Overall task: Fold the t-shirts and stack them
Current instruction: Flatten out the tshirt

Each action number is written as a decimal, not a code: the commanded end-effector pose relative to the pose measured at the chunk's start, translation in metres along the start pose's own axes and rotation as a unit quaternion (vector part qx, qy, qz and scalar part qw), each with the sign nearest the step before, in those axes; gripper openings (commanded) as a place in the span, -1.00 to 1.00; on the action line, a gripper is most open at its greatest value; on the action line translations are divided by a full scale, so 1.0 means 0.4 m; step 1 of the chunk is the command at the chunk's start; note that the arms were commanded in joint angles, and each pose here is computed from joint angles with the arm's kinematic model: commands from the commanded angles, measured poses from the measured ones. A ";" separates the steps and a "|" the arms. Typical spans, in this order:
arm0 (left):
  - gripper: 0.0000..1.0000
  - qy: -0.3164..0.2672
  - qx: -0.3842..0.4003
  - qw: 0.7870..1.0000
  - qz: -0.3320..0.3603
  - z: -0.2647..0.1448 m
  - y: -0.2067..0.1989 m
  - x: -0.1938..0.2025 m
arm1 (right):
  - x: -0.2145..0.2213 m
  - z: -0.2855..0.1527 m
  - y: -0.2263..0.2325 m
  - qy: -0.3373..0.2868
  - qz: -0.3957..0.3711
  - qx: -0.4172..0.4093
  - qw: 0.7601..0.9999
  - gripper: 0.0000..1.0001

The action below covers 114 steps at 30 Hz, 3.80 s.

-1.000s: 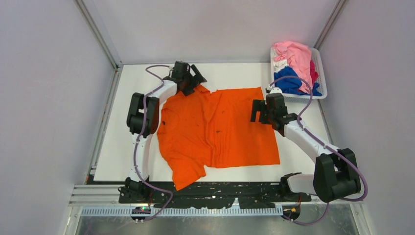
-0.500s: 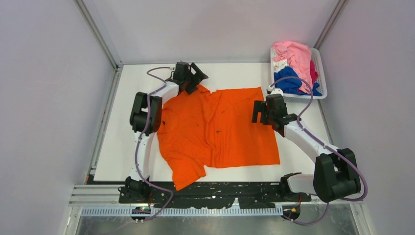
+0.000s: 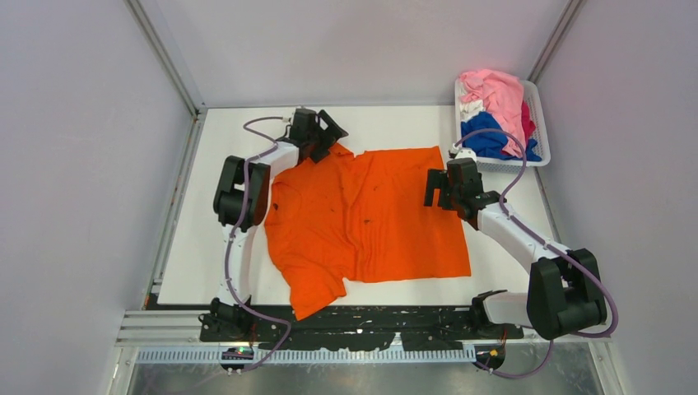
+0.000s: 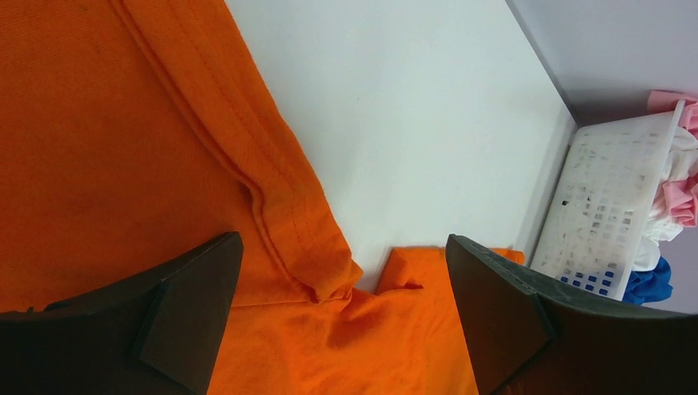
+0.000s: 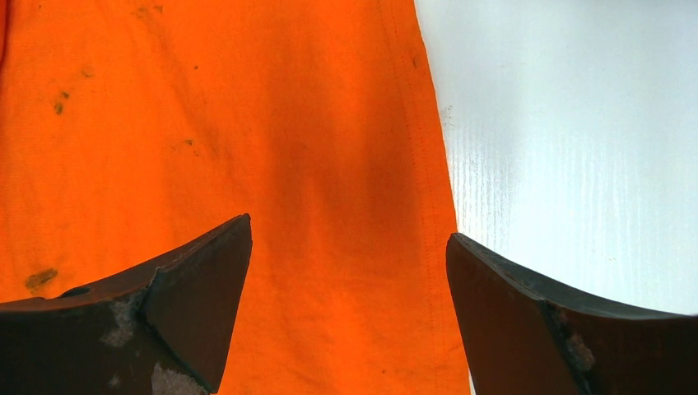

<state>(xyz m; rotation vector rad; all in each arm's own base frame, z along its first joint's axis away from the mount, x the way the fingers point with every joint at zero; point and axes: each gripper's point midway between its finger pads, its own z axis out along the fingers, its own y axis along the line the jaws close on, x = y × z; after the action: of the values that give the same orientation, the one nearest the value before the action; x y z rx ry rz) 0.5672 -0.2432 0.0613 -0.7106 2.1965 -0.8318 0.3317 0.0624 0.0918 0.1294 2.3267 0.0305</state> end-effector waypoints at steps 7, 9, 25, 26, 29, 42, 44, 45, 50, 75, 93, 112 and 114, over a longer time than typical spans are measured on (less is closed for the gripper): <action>0.98 -0.026 0.009 1.000 -0.005 0.038 -0.050 -0.045 | -0.029 -0.004 0.000 -0.018 -0.003 0.002 1.000 0.91; 0.98 -0.027 0.018 0.999 -0.015 0.062 -0.064 -0.049 | -0.028 -0.002 0.002 -0.017 -0.002 0.001 1.000 0.91; 0.98 -0.101 0.158 0.981 -0.050 0.142 -0.338 -0.146 | -0.019 0.011 0.008 -0.006 -0.005 -0.002 1.000 0.91; 0.98 -0.095 0.163 0.981 -0.037 0.133 -0.348 -0.142 | -0.021 0.010 0.008 -0.007 -0.005 -0.003 1.000 0.91; 0.98 -0.079 0.152 0.985 0.011 0.083 -0.352 -0.128 | -0.017 0.011 0.008 -0.006 -0.004 -0.003 1.000 0.91; 0.98 -0.092 0.086 0.989 0.071 -0.129 -0.181 -0.076 | -0.013 0.012 0.016 -0.002 -0.002 -0.011 1.000 0.91; 0.98 -0.080 0.079 0.992 0.064 -0.110 -0.165 -0.066 | -0.010 0.013 0.013 -0.001 -0.002 -0.008 1.000 0.91; 0.98 -0.072 0.073 0.993 0.059 -0.094 -0.155 -0.057 | -0.012 0.012 0.011 -0.002 -0.002 -0.007 1.000 0.91; 0.98 -0.076 0.058 0.995 0.043 -0.062 -0.126 -0.056 | -0.012 0.010 0.007 -0.004 -0.002 -0.003 1.000 0.91; 0.98 -0.021 0.068 0.997 -0.006 0.085 -0.162 0.019 | 0.002 0.027 -0.003 0.009 -0.004 0.012 1.000 0.91; 0.98 -0.036 0.119 0.991 0.049 0.014 -0.309 0.001 | 0.001 0.023 -0.005 0.007 -0.006 0.013 1.000 0.91; 0.98 -0.049 -0.003 0.998 0.032 -0.005 -0.103 -0.011 | -0.005 0.015 -0.004 0.001 -0.003 0.011 1.000 0.91; 0.98 -0.046 0.003 0.999 0.026 0.019 -0.114 -0.012 | -0.004 0.016 -0.005 0.002 -0.004 0.012 1.000 0.91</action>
<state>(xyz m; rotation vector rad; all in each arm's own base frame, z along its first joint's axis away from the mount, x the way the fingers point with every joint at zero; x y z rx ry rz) 0.5722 -0.2678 0.0906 -0.6474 2.1335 -0.7703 0.3275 0.0604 0.0698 0.1253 2.3991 -0.0026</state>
